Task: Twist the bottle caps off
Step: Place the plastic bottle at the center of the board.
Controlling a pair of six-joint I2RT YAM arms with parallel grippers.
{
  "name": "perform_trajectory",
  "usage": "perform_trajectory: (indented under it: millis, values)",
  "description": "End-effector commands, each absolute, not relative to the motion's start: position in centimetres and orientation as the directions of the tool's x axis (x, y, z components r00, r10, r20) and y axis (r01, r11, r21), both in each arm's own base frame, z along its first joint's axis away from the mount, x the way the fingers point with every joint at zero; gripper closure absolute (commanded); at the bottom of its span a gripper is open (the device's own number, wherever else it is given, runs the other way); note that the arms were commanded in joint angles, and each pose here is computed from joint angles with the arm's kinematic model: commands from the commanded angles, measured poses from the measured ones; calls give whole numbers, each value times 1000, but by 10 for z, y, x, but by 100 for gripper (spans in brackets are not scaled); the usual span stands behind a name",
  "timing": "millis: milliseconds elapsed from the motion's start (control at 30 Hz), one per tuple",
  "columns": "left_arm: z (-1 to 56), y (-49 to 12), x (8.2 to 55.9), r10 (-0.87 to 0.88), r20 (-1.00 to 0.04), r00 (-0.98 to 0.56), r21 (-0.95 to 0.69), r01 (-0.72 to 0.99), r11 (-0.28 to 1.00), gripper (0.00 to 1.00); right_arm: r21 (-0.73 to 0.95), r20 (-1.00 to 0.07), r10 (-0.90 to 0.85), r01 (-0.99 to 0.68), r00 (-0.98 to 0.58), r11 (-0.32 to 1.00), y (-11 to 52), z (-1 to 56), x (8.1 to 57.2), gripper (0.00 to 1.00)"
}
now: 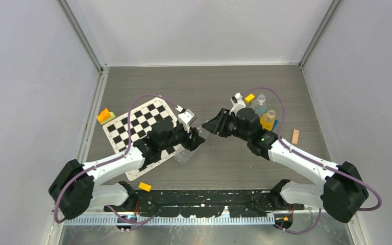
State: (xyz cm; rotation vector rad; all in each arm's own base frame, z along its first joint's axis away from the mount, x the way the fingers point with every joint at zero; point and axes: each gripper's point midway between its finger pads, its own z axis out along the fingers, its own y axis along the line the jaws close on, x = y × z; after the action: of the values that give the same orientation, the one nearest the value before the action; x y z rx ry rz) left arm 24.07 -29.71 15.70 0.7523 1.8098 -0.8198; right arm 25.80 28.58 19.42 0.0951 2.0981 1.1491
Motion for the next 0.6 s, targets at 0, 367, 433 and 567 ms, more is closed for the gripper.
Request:
perform_trajectory:
  millis: [0,367,433,567]
  values:
    - [176,-299,242,92,-956,-278,-178,801,572,21,684,-697,375,-410,-610,603,288,233,271,99]
    - [192,-241,268,-18,-970,-244,-156,559,815,0,268,-933,166,-309,-320,913,234,274,329,100]
    - [195,-229,270,-39,-974,-223,-152,518,842,0,181,-951,94,-283,-295,942,230,273,338,99]
    - [197,-211,273,-67,-977,-203,-153,444,883,0,21,-960,-36,-200,-277,980,221,263,357,100]
